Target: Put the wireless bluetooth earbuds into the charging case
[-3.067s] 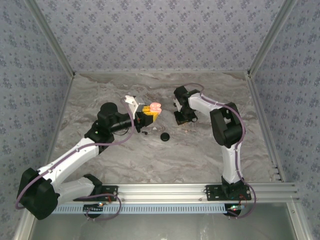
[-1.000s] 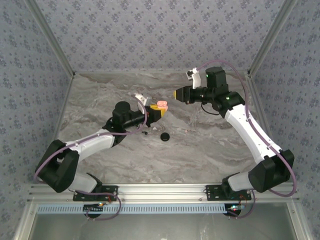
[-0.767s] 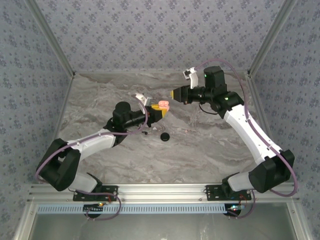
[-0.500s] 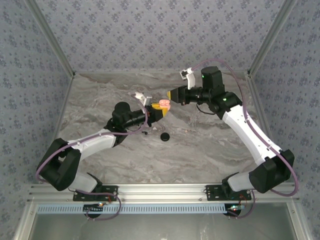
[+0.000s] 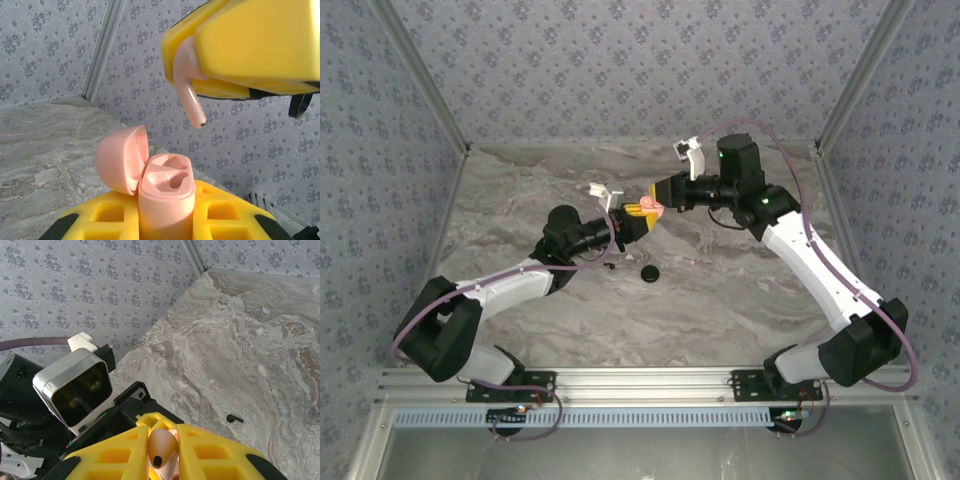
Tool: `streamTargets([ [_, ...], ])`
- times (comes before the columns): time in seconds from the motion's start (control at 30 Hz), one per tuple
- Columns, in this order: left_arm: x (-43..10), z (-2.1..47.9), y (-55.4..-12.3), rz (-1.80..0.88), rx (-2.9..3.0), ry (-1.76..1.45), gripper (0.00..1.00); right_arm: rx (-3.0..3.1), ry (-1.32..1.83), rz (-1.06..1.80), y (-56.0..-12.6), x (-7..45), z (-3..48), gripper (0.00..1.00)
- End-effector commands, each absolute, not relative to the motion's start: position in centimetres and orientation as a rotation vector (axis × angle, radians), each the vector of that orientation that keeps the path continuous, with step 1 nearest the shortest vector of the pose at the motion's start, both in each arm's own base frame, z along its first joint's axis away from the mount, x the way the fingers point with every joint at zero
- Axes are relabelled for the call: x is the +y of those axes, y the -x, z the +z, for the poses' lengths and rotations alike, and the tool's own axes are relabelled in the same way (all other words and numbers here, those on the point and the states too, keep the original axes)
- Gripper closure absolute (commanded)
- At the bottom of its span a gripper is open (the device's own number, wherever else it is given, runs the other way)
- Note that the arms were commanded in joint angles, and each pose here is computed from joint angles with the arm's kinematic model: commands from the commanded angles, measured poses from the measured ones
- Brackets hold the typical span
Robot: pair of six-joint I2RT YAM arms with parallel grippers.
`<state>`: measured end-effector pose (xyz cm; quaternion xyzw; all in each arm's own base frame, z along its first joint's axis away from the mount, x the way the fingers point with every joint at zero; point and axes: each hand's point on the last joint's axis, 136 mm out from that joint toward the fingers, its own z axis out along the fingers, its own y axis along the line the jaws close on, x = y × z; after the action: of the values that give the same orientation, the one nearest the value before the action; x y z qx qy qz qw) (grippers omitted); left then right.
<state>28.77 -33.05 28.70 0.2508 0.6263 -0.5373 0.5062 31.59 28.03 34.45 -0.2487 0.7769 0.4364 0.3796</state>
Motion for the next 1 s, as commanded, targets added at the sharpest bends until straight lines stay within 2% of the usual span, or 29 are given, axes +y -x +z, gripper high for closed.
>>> streamTargets([
  [0.0, -33.3, 31.8, -28.9, -1.314, 1.409, -0.594, 0.94, 1.927, 0.642, 1.109, -31.5, 28.3, 36.3, 0.8],
  [0.97, -33.3, 33.6, -28.8, -1.33, 1.373, -0.593, 0.93, 1.938, 0.67, 1.08, -31.2, 28.7, 35.6, 0.8],
])
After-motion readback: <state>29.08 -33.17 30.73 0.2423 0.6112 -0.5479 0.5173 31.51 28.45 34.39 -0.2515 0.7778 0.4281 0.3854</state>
